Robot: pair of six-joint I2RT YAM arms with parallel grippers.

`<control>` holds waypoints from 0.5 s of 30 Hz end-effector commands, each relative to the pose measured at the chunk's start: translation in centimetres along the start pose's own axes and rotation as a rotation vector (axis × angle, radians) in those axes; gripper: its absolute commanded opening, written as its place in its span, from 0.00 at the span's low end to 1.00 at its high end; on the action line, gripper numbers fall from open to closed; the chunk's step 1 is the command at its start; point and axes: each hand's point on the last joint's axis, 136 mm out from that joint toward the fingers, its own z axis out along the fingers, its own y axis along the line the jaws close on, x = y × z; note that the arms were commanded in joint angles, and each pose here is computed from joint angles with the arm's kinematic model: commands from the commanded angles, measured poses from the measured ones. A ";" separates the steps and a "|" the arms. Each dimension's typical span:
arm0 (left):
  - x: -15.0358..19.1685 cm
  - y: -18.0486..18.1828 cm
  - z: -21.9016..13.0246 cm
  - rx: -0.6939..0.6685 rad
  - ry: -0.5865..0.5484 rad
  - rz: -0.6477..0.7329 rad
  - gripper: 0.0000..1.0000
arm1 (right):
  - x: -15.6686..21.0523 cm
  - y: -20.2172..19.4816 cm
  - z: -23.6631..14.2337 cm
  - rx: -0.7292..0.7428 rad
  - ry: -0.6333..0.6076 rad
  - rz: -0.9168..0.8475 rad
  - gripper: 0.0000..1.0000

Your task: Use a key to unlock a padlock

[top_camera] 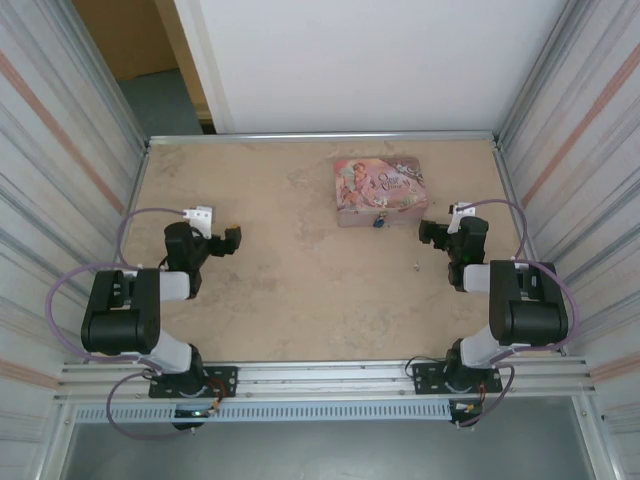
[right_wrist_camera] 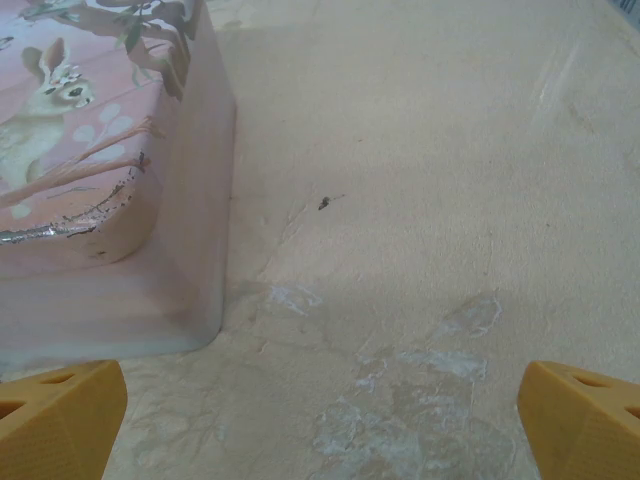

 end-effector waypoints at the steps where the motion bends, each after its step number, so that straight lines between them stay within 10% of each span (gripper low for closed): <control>1: -0.6 -0.1 0.1 0.008 -0.025 0.025 0.99 | -0.9 0.1 0.1 0.004 -0.018 0.020 0.99; 15: -0.7 -0.1 0.1 0.009 -0.025 0.026 0.99 | -0.9 0.1 0.1 0.003 -0.018 0.019 0.99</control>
